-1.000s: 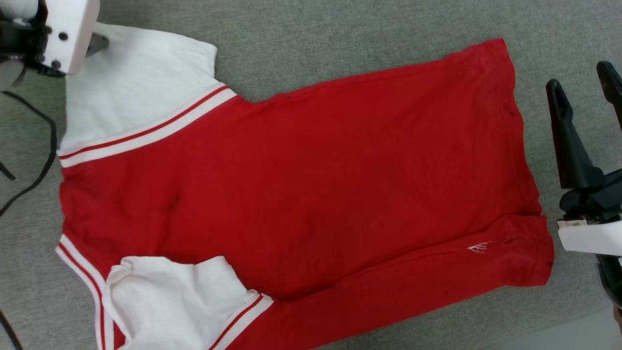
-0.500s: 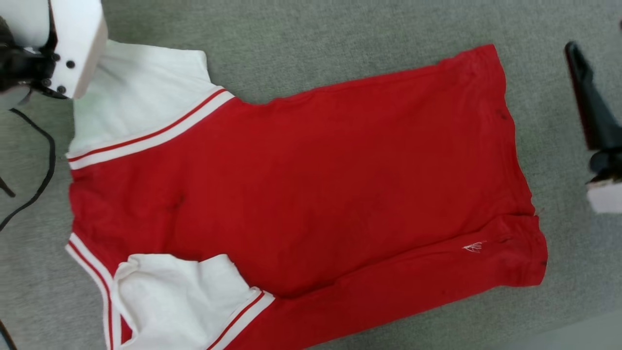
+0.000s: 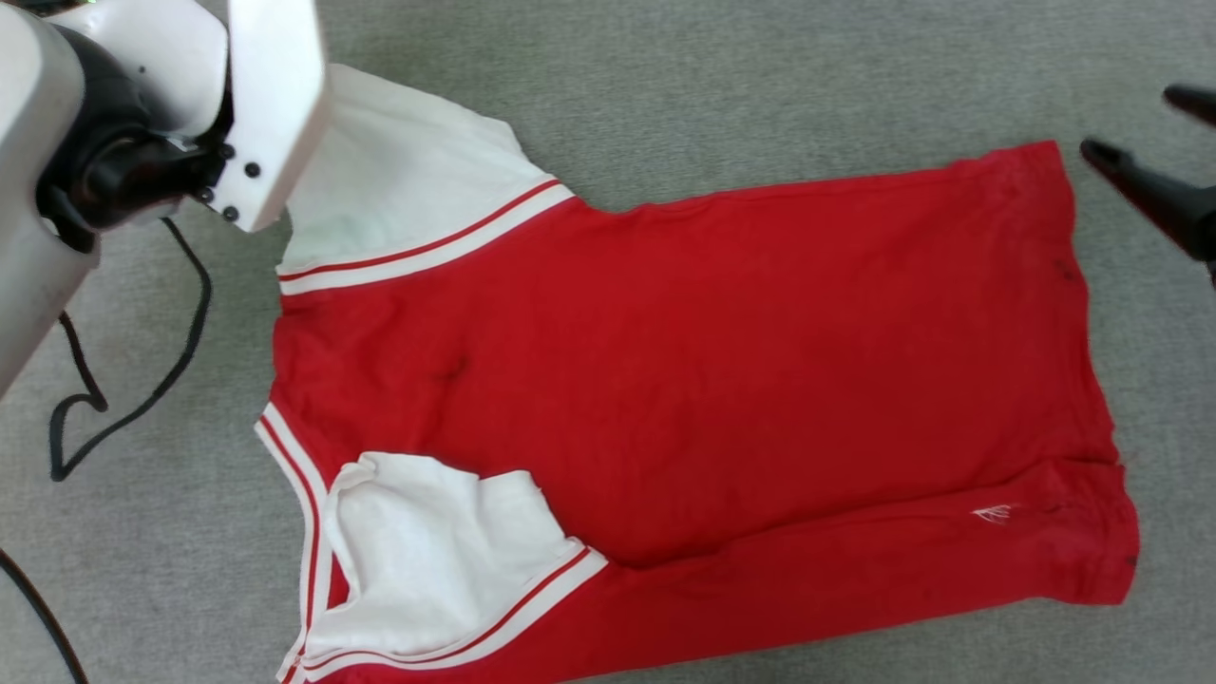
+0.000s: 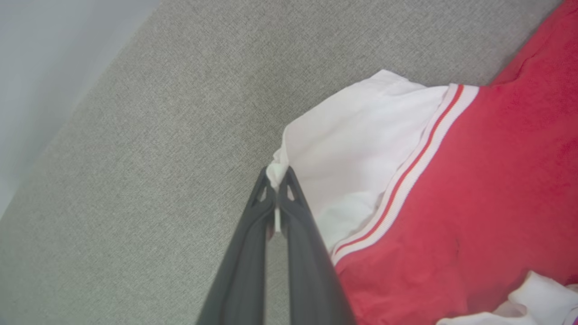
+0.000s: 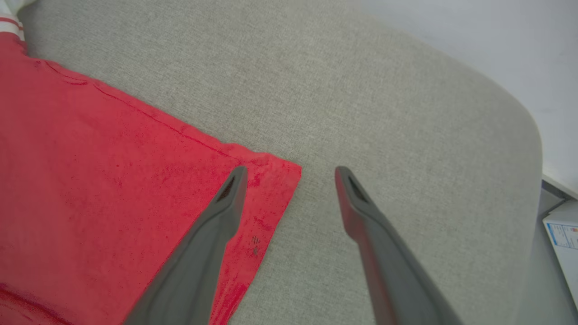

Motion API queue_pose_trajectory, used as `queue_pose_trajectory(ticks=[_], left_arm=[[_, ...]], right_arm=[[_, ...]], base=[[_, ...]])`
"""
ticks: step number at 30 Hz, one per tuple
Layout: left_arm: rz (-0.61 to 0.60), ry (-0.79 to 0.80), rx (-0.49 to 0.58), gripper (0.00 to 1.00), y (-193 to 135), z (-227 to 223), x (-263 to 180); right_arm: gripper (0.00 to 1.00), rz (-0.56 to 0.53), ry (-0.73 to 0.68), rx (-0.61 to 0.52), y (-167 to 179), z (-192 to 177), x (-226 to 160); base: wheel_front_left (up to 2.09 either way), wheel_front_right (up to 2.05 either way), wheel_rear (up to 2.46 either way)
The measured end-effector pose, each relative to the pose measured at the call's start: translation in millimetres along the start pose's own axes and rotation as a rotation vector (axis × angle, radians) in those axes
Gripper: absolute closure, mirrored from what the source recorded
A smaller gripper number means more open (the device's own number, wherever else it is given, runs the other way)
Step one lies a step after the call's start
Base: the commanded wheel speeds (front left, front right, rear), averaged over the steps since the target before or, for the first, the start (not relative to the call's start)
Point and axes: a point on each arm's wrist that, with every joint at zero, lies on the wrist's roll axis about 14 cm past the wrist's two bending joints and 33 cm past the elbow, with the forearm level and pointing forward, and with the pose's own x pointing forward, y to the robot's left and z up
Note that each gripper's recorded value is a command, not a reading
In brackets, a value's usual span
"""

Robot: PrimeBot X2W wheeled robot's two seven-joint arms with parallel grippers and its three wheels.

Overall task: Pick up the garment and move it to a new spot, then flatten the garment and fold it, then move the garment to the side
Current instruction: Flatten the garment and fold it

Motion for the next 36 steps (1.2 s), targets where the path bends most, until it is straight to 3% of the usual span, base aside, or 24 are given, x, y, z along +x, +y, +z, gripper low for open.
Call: queue_pose_trajectory(ticks=[8, 19, 20, 21, 28, 36], left_arm=[[-0.044, -0.038, 0.021, 1.00, -13.5, -2.3, 6.2], [-0.058, -0.047, 0.011, 1.00, -10.5, -12.6, 22.4], [-0.058, -0.050, 0.009, 1.00, -10.0, -12.4, 22.6], [-0.057, -0.055, 0.007, 1.00, -10.0, -12.0, 22.3], [-0.052, -0.121, -0.004, 1.00, -15.1, -5.3, 1.1], [-0.064, -0.186, 0.024, 1.00, -41.7, -11.4, -47.4]], right_arm=[[0.00, 0.106, 0.310, 0.023, 18.1, -26.8, 37.4], [0.00, 0.165, 0.444, 0.006, 39.2, -69.7, 85.3], [0.62, 0.165, 0.435, 0.010, 38.5, -69.4, 85.4], [1.00, 0.161, 0.421, 0.016, 37.2, -68.5, 85.3], [1.00, 0.146, 0.269, 0.050, 34.9, -42.9, 71.1], [1.00, 0.129, 0.093, 0.005, 38.1, -22.2, 25.7]], base=[[0.00, 0.00, 0.00], [0.00, 0.00, 0.00], [0.00, 0.00, 0.00], [0.00, 0.00, 0.00], [0.00, 0.00, 0.00], [0.00, 0.00, 0.00]])
